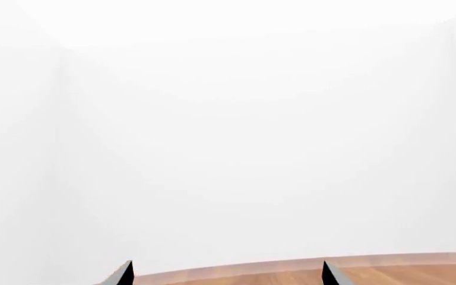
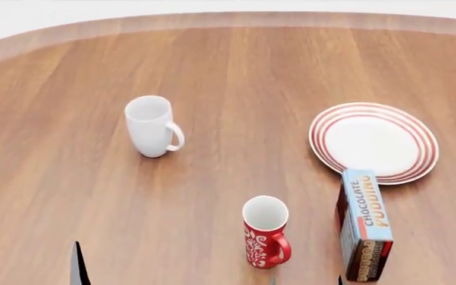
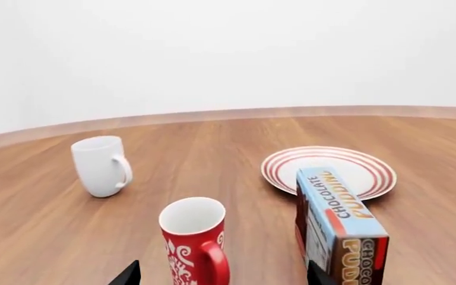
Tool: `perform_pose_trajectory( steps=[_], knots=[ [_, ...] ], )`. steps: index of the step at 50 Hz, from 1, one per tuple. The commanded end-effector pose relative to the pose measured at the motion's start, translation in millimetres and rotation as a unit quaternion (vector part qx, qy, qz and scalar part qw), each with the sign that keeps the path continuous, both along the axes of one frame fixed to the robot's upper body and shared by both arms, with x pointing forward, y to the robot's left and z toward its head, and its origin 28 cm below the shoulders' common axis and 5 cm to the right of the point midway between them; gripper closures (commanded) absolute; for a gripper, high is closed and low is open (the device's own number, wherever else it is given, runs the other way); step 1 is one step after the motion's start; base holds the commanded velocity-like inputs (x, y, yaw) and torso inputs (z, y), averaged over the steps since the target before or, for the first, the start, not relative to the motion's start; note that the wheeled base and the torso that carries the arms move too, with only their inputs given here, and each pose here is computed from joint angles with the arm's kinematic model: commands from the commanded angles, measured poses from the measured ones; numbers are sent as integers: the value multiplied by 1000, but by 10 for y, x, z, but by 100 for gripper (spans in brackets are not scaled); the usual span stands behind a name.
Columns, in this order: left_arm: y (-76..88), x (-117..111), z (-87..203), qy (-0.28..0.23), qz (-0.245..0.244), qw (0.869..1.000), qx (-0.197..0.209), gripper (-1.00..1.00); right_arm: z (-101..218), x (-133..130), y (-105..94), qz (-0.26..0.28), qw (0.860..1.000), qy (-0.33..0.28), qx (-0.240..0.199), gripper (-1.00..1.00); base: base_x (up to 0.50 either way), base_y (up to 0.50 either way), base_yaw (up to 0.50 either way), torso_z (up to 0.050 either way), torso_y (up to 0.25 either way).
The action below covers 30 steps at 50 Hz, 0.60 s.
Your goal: Pick up the red mug and put it on the plate
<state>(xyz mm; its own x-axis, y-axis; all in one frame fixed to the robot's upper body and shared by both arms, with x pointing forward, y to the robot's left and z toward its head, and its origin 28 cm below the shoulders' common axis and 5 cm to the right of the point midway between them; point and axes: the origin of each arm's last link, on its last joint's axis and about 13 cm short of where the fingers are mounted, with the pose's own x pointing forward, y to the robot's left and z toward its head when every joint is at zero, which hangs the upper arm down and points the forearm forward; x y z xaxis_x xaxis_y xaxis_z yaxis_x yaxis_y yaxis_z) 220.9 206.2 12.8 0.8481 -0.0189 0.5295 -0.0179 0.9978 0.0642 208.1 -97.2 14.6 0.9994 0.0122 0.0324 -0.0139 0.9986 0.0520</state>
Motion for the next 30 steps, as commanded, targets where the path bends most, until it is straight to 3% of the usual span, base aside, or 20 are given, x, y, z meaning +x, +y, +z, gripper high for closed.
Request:
perform_pose_trajectory(
  steps=[1,30],
  knots=[
    [0,0,0,0,-1,1000,0,-100,4,-11,-1,0,1000,-1,1,-100,188,0,0,0,0],
    [0,0,0,-1,-1,1000,1,-100,11,-15,-1,0,1000,-1,2,-100,184,0,0,0,0]
  ],
)
